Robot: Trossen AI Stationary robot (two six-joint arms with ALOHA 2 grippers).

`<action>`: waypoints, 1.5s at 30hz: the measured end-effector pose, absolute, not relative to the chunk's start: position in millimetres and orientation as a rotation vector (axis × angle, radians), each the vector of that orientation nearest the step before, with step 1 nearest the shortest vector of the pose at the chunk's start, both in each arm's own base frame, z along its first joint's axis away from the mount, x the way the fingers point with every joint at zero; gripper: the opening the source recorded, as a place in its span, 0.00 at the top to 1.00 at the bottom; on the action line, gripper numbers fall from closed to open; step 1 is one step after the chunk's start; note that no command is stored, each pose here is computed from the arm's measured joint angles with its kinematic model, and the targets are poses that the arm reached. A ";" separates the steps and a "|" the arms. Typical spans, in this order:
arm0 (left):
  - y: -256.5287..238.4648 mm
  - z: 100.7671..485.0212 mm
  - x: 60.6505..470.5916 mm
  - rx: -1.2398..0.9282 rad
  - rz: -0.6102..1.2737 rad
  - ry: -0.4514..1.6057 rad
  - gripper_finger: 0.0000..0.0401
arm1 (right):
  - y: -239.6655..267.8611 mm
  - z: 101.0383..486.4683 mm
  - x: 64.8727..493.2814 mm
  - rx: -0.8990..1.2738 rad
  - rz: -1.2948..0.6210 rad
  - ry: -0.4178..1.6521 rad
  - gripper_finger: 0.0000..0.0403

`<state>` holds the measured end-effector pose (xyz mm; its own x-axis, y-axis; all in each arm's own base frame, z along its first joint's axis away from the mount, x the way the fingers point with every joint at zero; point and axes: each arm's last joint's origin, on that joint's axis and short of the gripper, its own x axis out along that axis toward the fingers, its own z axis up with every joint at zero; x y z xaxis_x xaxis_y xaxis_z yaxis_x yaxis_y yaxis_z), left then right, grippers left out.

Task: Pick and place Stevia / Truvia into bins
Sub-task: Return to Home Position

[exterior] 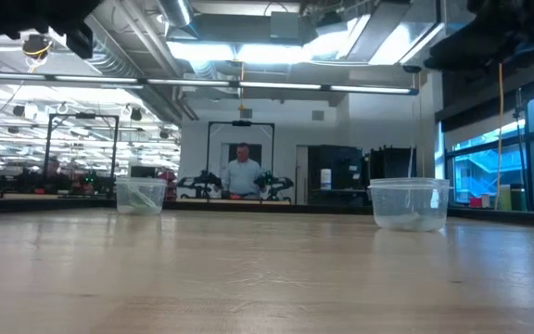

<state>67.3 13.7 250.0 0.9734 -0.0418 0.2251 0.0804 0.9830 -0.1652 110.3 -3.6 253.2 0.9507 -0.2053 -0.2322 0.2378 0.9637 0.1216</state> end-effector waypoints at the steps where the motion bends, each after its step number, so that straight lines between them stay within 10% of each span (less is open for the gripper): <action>1: 14.6 247.6 68.3 -0.179 -0.048 -0.215 0.89 | -3.7 251.9 106.9 0.154 -0.225 0.201 0.66; 19: 21.3 212.2 81.9 -0.214 -0.012 -0.156 0.89 | -4.3 201.4 85.5 0.204 -0.208 0.009 0.66; 45: 39.1 193.4 77.7 -0.235 0.648 -0.058 0.89 | -13.5 175.1 90.7 0.071 -0.556 -0.028 0.66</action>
<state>77.7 39.1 193.4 0.7968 0.6039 -0.0194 -0.5908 0.7720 -0.2344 90.7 -13.5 175.1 0.8492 -0.5280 0.0068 0.5260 0.8471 0.0749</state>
